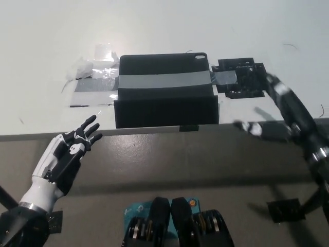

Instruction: The robot uses its right hand to pull the cover of a folded tablet cover kept in the middle of the desk

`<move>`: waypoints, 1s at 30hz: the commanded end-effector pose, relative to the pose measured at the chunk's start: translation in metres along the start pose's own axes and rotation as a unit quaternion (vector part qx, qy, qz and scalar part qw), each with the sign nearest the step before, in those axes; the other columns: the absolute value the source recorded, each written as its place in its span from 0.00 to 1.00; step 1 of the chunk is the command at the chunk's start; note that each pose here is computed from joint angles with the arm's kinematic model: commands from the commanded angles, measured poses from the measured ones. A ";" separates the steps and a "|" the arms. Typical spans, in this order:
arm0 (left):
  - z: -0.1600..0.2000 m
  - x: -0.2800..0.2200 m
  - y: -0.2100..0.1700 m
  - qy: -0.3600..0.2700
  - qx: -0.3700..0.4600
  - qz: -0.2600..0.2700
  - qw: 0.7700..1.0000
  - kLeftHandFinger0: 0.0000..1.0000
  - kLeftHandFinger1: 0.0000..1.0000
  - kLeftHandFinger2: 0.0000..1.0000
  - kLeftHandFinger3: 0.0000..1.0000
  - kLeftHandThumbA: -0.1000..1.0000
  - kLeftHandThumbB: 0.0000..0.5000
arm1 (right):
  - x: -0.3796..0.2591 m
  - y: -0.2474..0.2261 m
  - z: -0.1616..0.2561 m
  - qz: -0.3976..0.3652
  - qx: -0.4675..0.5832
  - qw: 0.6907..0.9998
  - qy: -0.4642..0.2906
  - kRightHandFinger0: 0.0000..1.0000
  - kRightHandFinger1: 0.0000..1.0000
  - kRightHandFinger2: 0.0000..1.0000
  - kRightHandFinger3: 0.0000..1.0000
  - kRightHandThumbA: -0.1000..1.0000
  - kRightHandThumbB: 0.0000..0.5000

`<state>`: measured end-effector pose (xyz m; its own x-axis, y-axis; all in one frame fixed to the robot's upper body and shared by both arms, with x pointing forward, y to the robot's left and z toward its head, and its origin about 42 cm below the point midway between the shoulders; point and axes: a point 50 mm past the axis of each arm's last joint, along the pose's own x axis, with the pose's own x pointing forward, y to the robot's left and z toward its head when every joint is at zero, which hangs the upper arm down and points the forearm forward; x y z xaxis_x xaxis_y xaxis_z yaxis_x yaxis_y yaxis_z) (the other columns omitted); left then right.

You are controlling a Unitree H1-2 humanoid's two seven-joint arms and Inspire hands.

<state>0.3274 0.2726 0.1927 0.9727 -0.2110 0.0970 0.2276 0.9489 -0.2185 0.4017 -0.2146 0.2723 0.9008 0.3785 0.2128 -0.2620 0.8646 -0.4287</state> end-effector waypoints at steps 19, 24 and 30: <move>0.019 0.003 -0.003 -0.020 0.008 -0.022 1.000 1.00 1.00 1.00 1.00 0.63 0.62 | 0.176 0.070 0.083 0.160 -0.284 0.943 -0.067 1.00 1.00 1.00 1.00 0.82 1.00; 0.019 0.003 -0.003 -0.021 0.013 -0.027 0.999 1.00 1.00 1.00 1.00 0.64 0.62 | 0.179 0.082 0.039 0.194 -0.322 0.927 0.007 1.00 1.00 1.00 1.00 0.79 1.00; 0.021 0.003 -0.004 -0.019 0.024 -0.026 0.999 1.00 1.00 1.00 1.00 0.66 0.61 | 0.152 0.103 -0.007 0.255 -0.366 0.894 0.045 1.00 1.00 1.00 1.00 0.92 1.00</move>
<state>0.3273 0.2736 0.1949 0.9705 -0.2256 0.0846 0.2387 0.9480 -0.2104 0.5193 -0.0751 0.2580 0.7979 0.5649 -0.2105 -0.4035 0.2410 -0.8827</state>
